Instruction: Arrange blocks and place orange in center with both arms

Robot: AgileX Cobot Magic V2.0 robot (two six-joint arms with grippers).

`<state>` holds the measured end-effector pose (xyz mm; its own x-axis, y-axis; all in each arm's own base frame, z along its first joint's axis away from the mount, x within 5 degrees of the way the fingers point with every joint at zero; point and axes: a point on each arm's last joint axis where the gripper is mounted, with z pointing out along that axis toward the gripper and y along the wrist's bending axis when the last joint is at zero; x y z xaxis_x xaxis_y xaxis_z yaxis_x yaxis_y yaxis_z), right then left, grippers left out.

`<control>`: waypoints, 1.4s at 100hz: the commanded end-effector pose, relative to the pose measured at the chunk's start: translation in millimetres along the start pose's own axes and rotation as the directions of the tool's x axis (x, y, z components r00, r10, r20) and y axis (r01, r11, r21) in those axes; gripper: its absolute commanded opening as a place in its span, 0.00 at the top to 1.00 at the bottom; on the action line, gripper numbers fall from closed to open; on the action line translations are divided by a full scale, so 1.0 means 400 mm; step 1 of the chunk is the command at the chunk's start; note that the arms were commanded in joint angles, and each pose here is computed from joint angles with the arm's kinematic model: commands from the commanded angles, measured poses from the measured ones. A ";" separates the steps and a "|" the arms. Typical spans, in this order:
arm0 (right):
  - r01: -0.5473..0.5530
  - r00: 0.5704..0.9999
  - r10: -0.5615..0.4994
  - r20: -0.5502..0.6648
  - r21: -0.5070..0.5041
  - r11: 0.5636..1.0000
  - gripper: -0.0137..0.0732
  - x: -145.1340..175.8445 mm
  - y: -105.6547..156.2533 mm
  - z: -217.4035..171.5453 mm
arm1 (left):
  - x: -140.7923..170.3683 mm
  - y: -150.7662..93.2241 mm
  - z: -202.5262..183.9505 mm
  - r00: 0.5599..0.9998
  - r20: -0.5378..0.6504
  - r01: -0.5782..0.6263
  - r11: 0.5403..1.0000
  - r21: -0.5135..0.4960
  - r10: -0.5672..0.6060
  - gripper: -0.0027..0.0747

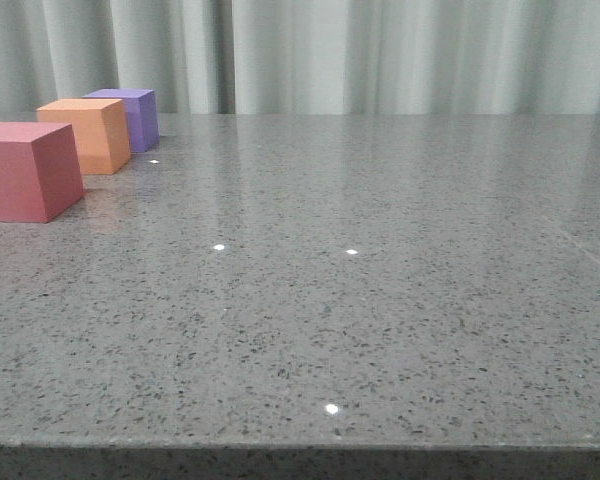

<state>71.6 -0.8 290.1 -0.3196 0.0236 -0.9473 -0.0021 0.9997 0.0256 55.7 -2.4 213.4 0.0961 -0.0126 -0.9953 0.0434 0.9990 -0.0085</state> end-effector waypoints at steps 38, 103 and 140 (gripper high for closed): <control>-0.065 0.920 0.076 0.385 -0.041 0.997 0.97 0.040 0.003 -0.031 | 0.013 -0.001 -0.006 0.997 0.076 0.000 1.000 0.008 -0.001 0.99; -0.041 0.884 0.087 0.460 -0.110 0.993 0.97 0.189 0.008 0.015 | 0.013 -0.001 -0.006 0.997 0.076 0.000 1.000 0.008 -0.001 0.99; -0.038 0.858 0.091 0.505 -0.115 0.993 0.97 0.179 0.008 0.009 | 0.013 -0.001 -0.006 0.997 0.076 0.000 1.000 0.008 -0.001 0.99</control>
<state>56.3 4.1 206.1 0.0788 0.1210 -0.9895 -0.0819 0.9900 0.1145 55.7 -2.4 213.5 0.0976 -0.0127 -0.9951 0.0434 0.9990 -0.0085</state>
